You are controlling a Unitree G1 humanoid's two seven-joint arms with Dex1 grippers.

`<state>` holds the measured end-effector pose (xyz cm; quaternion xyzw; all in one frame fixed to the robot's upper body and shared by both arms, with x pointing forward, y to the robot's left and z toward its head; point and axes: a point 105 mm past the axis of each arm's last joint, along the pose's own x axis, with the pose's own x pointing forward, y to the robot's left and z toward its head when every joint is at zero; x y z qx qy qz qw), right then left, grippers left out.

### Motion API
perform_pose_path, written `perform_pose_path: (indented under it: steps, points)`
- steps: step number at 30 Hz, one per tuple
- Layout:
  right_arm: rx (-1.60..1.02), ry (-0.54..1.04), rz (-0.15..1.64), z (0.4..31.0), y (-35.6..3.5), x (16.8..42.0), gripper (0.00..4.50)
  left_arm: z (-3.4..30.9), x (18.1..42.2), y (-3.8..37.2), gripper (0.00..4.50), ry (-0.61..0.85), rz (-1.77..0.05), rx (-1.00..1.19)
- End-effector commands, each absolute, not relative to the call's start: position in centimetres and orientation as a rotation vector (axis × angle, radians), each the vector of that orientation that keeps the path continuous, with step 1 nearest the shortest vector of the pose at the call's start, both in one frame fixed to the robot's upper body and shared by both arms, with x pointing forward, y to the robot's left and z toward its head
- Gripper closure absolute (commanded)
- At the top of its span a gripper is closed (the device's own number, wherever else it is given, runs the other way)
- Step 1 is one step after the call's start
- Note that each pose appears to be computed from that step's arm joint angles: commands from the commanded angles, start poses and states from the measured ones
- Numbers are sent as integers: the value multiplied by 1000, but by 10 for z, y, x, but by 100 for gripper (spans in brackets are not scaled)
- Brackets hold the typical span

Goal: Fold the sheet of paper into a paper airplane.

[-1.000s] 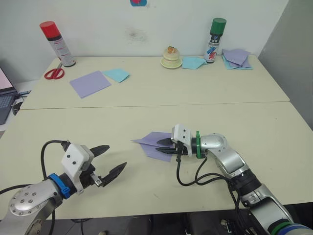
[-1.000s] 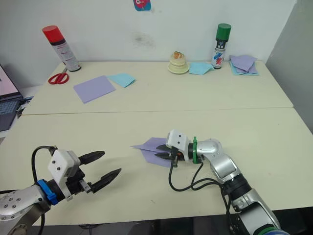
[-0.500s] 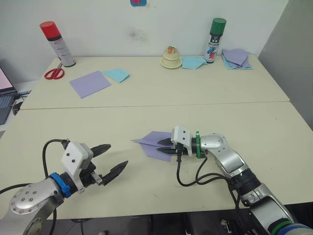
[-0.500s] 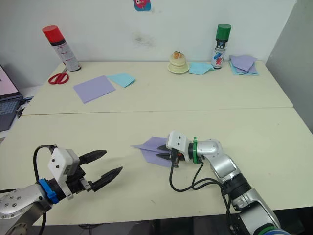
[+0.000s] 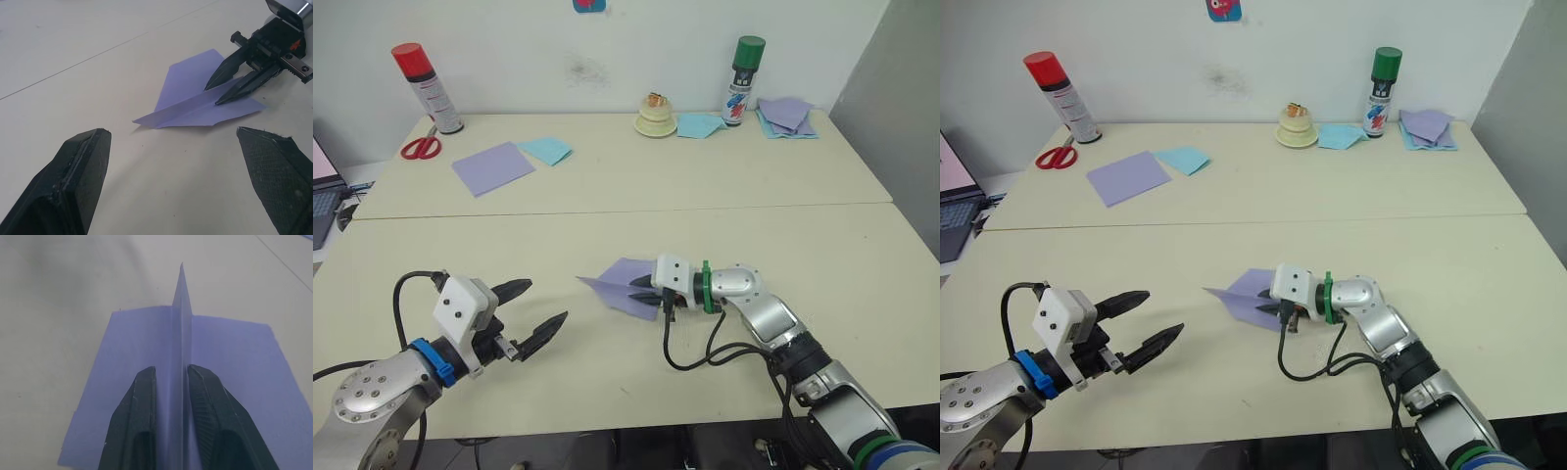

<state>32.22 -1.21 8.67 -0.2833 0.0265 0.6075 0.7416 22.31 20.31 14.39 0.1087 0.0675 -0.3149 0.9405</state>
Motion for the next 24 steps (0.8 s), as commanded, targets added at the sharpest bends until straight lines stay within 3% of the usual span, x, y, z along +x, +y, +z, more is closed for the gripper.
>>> perform_pose_path:
  steps: [1,6,11,18,24]
  points:
    - [-643,24,1322,98,-6,328,345,149,223,200,0,117,-650,239]
    - [-672,70,1326,92,-6,330,345,151,221,198,0,117,-656,231]
    - [-694,108,1319,86,-9,331,445,155,217,193,0,117,-692,187]
    - [-662,117,1254,95,-24,336,445,171,215,177,0,101,-784,177]
    - [-532,136,942,127,-90,345,445,201,225,149,0,58,-919,208]
